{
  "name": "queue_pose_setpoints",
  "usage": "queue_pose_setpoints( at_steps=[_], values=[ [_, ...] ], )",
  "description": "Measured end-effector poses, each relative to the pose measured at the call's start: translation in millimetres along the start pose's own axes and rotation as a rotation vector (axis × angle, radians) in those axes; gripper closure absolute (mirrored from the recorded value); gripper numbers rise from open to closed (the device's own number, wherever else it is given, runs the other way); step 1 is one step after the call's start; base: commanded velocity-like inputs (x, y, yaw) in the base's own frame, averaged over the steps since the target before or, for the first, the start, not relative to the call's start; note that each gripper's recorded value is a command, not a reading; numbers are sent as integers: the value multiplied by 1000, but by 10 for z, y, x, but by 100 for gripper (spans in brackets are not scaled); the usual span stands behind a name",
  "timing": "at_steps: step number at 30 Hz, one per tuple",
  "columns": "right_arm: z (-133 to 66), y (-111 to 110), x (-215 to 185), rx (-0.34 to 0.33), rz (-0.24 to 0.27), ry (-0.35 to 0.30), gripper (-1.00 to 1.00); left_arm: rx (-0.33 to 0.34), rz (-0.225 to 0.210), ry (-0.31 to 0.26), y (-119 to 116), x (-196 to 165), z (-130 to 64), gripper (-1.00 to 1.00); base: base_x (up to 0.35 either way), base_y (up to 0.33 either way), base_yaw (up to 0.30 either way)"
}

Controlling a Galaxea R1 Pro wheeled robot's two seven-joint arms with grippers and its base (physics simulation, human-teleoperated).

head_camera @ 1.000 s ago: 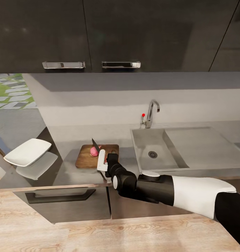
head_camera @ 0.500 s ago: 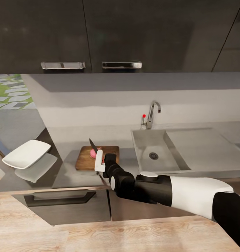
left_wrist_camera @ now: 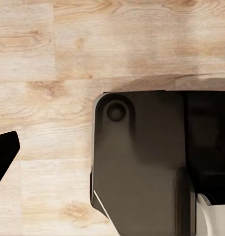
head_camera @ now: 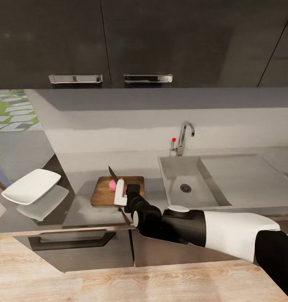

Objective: In the kitchen, take the Vidalia onion out of the sink, dice it on the chopping board with the paring knife, put the diced onion into the bowl on the countertop, then place both the paring knife and the chopping board into the sink.

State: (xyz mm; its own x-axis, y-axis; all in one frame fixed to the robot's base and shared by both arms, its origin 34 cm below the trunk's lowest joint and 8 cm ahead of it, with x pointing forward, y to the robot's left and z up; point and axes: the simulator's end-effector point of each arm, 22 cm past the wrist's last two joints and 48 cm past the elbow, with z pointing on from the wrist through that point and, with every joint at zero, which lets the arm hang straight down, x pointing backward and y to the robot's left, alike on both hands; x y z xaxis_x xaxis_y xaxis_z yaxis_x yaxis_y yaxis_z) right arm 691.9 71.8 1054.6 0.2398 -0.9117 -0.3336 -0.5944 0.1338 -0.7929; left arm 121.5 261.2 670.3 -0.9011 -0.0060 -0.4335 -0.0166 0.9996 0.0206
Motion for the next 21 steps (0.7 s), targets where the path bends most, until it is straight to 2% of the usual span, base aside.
queue_pose_setpoints(
  at_steps=[21],
  values=[
    [4,-4,32,1,0,5,100,1,0,0,-8,1,-1,-100,11,4,0]
  ],
)
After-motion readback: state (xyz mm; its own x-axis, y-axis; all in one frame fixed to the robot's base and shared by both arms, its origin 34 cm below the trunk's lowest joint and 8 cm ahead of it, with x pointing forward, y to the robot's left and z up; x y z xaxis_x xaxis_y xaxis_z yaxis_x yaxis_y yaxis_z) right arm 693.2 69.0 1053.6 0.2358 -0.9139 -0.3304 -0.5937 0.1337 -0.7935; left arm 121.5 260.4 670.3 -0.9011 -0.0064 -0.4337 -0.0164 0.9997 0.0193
